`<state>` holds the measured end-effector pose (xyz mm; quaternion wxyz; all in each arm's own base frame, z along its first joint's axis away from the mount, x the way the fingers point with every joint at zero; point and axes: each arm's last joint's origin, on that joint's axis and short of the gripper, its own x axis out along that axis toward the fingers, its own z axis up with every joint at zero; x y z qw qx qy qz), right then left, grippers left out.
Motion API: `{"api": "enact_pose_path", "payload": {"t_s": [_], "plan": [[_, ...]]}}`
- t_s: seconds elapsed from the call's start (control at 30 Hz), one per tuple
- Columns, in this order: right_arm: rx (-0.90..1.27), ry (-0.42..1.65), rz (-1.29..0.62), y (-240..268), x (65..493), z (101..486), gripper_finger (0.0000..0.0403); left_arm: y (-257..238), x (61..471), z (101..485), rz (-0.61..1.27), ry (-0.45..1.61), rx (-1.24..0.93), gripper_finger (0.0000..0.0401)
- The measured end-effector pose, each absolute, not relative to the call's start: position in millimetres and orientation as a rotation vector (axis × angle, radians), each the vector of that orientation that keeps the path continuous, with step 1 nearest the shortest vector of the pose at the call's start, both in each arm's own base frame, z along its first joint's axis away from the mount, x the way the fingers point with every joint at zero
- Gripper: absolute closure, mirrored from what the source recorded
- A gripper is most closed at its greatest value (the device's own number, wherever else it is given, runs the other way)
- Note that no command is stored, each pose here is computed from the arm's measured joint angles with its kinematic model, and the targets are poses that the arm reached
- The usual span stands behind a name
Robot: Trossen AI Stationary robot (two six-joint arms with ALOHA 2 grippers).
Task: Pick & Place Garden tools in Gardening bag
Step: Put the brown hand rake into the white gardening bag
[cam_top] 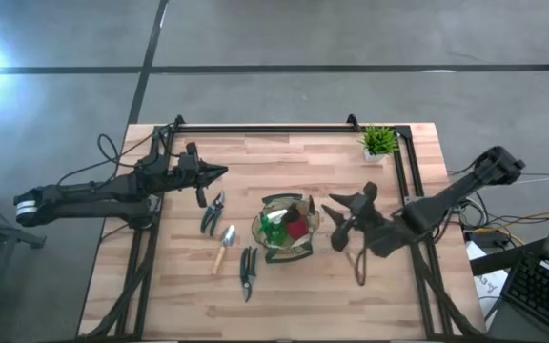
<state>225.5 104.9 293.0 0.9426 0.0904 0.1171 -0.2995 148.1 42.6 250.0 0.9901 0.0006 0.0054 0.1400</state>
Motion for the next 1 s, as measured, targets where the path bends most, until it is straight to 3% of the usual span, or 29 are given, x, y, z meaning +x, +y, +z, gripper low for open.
{"api": "enact_pose_path", "payload": {"t_s": [0.37, 0.6, 1.0], "plan": [[0.434, 0.536, -0.530, 89.2, 181.9, 286.7, 0.0300, 46.1, 146.6, 244.9, 0.410, 0.068, 0.015, 0.0382], [0.631, 0.788, -0.448, 100.8, 180.8, 271.6, 0.0333, 46.8, 145.5, 237.8, 0.444, 0.142, 0.012, 0.0382], [0.784, 1.042, -0.503, 114.6, 191.0, 244.9, 0.0324, 46.7, 145.0, 234.7, 0.444, 0.175, 0.009, 0.0382]]}}
